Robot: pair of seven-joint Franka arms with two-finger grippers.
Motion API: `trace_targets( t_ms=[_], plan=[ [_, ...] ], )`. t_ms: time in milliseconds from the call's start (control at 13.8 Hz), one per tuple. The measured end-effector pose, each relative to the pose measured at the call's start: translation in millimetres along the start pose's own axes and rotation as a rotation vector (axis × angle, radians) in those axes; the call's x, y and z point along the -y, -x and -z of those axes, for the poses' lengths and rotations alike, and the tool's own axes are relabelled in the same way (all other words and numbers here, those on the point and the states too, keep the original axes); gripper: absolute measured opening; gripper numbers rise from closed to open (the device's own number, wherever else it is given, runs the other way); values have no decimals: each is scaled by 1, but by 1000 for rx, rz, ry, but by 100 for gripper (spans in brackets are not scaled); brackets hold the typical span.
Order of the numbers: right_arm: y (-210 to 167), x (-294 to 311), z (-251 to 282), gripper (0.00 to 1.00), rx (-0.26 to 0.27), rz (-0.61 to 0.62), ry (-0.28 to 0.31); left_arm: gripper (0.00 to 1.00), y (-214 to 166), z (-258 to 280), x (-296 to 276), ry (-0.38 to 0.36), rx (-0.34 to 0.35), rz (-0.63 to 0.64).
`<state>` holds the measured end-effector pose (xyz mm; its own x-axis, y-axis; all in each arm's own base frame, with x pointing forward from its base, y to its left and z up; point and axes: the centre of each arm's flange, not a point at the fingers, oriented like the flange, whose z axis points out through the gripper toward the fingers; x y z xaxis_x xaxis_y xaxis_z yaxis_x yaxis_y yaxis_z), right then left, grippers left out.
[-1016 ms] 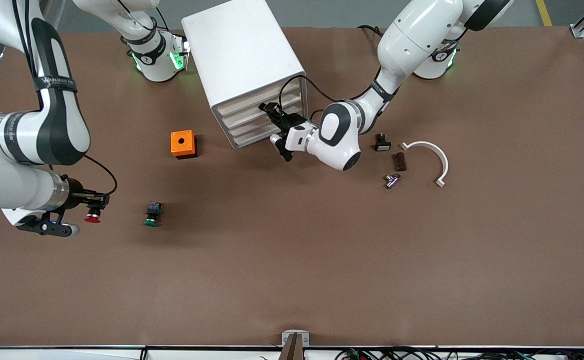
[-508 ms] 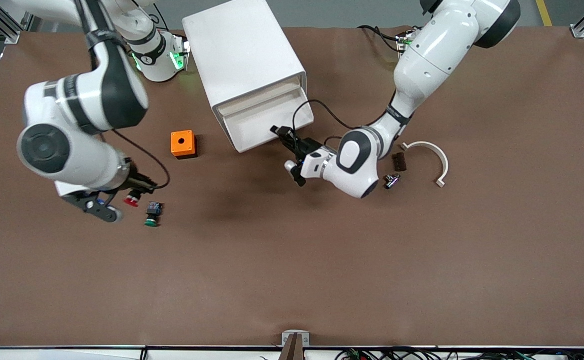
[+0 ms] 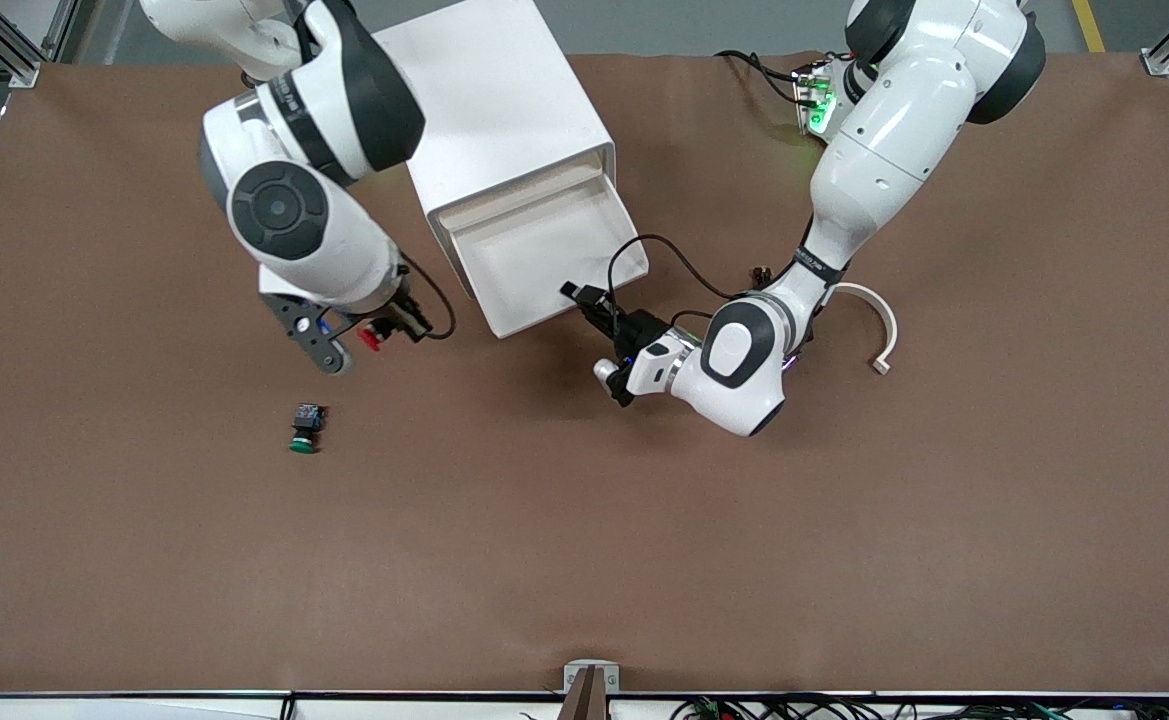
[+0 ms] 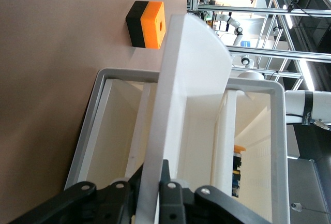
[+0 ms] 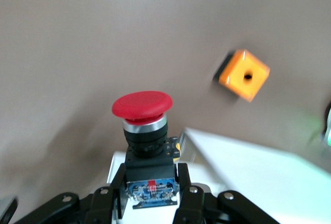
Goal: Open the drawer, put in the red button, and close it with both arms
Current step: 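Carry the red button into the open drawer and open the right gripper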
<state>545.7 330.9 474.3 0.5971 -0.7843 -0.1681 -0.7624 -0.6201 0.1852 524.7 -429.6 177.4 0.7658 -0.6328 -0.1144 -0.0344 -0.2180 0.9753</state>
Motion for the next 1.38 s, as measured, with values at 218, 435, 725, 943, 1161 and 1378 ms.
trace_targets(
  t_ms=[218, 435, 725, 943, 1161, 1378],
  plan=[
    [38, 6, -5, 41, 50, -60, -19, 45, 1, 7, 2, -21, 11, 48],
    [63, 8, -27, 41, 53, -93, -67, 79, -1, 27, -1, -52, 0, 80],
    [106, 1, -71, 41, 47, -128, -85, 100, 1, 95, -4, -202, -9, 111],
    [121, 0, -91, 41, 91, -157, -88, 100, 16, 140, -2, -306, 30, 115],
    [118, 0, -105, 41, 94, -168, -101, 100, 22, 163, 0, -435, 77, 115],
    [130, 1, -117, 41, 89, -156, -113, 100, 24, 175, -9, -546, 91, 150]
  ],
)
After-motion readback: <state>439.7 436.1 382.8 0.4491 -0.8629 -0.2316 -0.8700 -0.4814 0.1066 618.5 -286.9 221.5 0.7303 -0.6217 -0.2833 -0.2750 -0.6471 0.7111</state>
